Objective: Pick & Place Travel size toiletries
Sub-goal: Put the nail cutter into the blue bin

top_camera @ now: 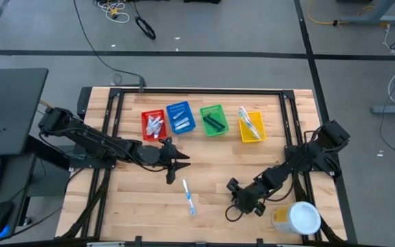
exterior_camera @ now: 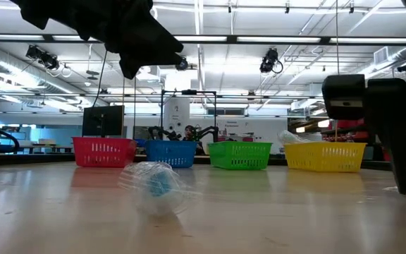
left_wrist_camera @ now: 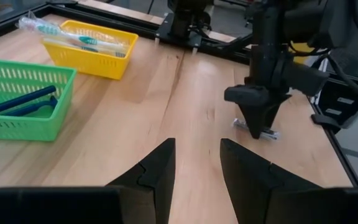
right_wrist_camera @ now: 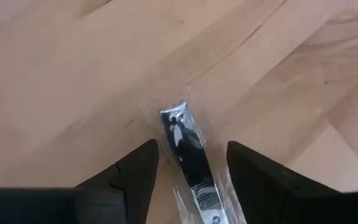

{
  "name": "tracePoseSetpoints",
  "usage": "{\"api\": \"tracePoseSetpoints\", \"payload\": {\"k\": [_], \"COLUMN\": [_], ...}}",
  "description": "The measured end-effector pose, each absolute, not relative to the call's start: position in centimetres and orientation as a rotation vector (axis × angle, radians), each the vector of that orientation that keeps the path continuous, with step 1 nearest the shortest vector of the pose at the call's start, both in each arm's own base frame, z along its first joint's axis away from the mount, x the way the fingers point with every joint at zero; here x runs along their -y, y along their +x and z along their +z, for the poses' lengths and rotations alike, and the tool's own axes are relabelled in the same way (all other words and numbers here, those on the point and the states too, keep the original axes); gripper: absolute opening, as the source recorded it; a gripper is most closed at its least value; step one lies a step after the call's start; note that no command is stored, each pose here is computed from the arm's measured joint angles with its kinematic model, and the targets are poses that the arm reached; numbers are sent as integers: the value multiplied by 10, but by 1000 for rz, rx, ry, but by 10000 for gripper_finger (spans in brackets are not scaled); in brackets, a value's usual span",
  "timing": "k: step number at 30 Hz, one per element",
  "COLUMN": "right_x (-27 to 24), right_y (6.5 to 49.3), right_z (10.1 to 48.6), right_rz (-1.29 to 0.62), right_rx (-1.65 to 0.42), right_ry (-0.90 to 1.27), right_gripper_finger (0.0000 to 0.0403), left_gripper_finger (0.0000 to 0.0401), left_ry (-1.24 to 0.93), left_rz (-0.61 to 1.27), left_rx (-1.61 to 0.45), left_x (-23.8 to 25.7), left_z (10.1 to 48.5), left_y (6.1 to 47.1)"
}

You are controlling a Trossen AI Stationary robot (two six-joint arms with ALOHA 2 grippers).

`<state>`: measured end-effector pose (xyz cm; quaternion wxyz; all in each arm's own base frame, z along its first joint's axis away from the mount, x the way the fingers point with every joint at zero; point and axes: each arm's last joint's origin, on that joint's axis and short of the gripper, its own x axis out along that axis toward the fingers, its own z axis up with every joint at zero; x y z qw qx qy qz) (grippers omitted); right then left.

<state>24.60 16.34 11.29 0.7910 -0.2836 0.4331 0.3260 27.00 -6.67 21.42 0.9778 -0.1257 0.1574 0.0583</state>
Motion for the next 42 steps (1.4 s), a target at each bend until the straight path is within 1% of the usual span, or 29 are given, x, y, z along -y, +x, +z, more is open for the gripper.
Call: {"api": "tracePoseSetpoints", "payload": {"k": [4,10,14,18,22,25,30,34,37,39,42], "right_x": [-160,-154,-152,-149,-138,-129,-105,-86,-71,-65,-56], "right_y": [248,251,255,259,265,267,285,300,309,312,314], "right_z": [112,111,112,118,132,143,163,178,187,192,193], "right_rz": [700,689,683,654,497,397,52,-140,-222,-233,-253], "right_rx": [-946,-989,-960,-919,-868,-825,-658,-516,-442,-407,-407], "right_ry": [-558,-462,-436,-410,-405,-446,-514,-535,-569,-589,-601], "right_gripper_finger": [184,134,104,83,73,72,71,70,70,70,70], "left_gripper_finger": [133,133,133,133,133,133,133,135,140,143,144], "left_ry": [-254,-252,-256,-298,-312,-314,-354,-438,-514,-554,-572], "left_rz": [107,103,103,90,67,66,74,100,155,196,236], "left_rx": [-324,-327,-327,-330,-336,-336,-329,-321,-307,-292,-275], "left_x": [67,67,67,68,68,68,68,64,57,52,45], "left_z": [214,214,214,214,213,214,214,214,214,214,215], "left_y": [270,270,270,270,270,270,270,271,272,273,275]}}
